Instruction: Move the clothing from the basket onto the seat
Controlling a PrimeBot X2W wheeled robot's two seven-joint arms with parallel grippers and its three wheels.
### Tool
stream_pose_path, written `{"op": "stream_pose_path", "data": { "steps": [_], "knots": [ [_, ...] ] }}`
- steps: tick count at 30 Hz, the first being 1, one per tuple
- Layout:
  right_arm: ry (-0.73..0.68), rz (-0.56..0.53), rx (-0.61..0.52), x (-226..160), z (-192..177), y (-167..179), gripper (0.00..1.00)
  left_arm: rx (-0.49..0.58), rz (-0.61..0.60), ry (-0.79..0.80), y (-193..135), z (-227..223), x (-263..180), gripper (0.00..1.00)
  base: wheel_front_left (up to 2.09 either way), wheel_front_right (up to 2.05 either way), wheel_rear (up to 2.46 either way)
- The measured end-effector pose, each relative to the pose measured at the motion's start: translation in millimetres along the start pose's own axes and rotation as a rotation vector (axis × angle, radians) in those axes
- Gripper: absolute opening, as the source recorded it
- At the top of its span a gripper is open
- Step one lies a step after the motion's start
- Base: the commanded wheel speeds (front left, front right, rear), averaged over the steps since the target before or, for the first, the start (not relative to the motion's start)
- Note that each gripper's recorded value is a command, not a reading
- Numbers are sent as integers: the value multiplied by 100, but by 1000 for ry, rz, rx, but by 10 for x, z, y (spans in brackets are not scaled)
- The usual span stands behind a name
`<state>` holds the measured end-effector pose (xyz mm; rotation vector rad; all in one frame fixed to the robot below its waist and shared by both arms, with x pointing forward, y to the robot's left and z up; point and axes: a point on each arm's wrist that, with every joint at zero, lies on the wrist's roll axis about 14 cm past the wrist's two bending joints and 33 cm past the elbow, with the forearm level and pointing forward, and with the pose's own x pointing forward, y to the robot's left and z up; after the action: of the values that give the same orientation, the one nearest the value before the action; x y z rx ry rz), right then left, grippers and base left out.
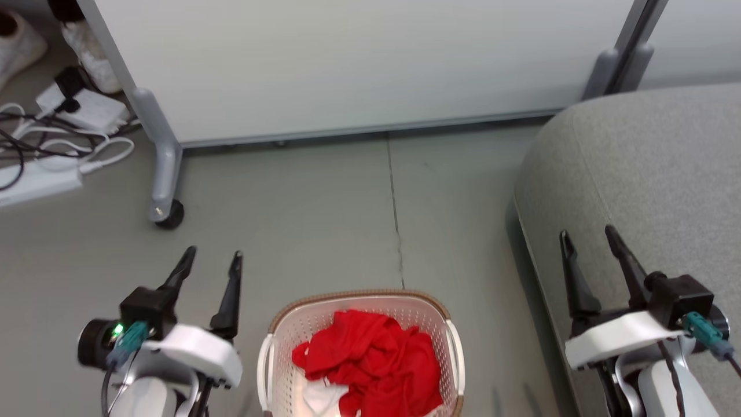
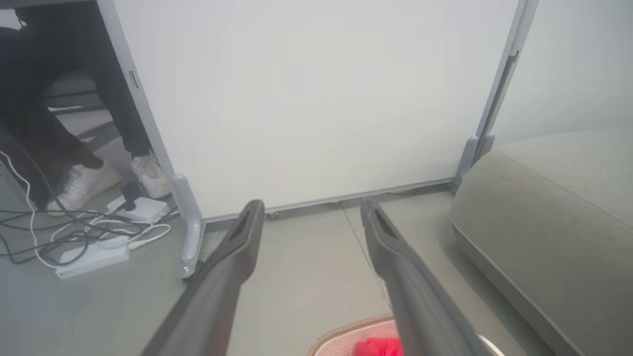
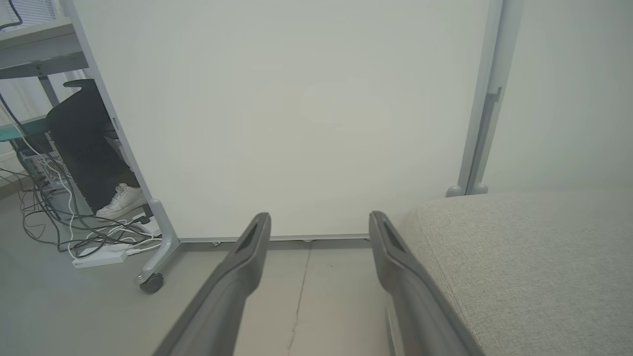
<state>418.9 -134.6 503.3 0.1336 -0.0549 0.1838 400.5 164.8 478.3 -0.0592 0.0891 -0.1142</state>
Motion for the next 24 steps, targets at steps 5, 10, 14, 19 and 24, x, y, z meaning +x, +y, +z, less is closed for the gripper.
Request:
{"op": "stream_pose_path", "data": {
  "steps": [5,10,14,19,24],
  "knots": [
    [-4,-4,0,172,-22,-54,100,-17,-99,104,-296,-299,277,100,0,0,0],
    [-5,-10,3,387,-107,-139,100,-25,-231,260,-681,-814,537,100,0,0,0],
    [9,-33,10,516,-243,-267,100,-23,-316,401,-924,-1306,647,100,0,0,0],
    [31,-56,11,658,-461,-416,100,0,-390,556,-1083,-1885,747,100,0,0,0],
    [60,-69,12,751,-702,-521,100,13,-427,707,-1140,-2442,776,100,0,0,0]
  ]
}}
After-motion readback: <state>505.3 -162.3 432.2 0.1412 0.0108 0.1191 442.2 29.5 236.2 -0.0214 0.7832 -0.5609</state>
